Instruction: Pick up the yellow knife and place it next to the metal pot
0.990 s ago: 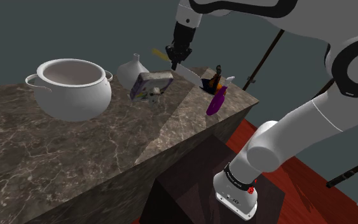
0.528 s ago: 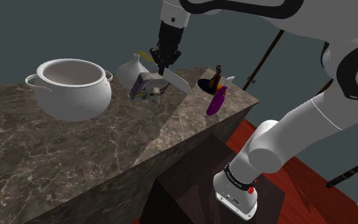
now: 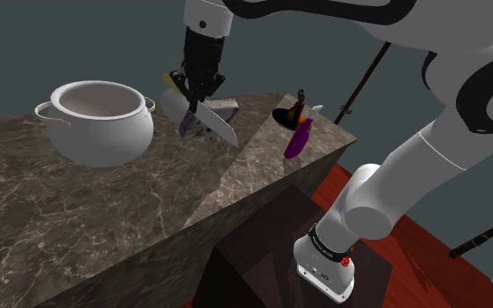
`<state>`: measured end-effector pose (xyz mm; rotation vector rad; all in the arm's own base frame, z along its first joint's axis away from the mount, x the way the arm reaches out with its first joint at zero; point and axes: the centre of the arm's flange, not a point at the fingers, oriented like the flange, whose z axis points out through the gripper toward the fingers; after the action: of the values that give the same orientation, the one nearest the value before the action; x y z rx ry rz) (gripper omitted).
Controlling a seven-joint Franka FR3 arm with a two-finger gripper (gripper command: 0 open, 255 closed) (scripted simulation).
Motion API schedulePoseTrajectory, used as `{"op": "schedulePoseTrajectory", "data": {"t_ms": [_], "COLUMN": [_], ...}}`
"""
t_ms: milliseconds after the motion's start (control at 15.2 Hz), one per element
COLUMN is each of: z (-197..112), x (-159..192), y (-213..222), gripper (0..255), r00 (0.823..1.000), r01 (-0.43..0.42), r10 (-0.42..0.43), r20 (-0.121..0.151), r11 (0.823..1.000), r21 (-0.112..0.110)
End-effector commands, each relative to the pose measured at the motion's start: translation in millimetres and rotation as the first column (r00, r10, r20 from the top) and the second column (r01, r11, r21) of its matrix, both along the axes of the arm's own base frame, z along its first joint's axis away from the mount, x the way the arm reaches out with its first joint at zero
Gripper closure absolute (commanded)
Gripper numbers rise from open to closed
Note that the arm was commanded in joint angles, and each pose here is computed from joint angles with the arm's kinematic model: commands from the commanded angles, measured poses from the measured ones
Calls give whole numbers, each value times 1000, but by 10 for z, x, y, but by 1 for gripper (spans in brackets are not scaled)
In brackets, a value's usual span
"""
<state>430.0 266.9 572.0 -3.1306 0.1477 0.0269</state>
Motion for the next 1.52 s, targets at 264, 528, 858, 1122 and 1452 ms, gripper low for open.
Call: {"op": "schedulePoseTrajectory", "data": {"t_ms": [264, 528, 858, 1122, 1452], "z": [14, -197, -461, -672, -936], "x": [-115, -115, -115, -115, -115], "y": [730, 730, 730, 730, 730], "gripper": [255, 255, 255, 255, 255], "r00": [1000, 1000, 1000, 1000, 1000], "r01": [2, 2, 2, 2, 2], "r10": [-2, -2, -2, -2, -2], "r20": [0, 0, 0, 0, 0], "r11": [1000, 1000, 1000, 1000, 1000], "r21": [0, 0, 0, 0, 0]}}
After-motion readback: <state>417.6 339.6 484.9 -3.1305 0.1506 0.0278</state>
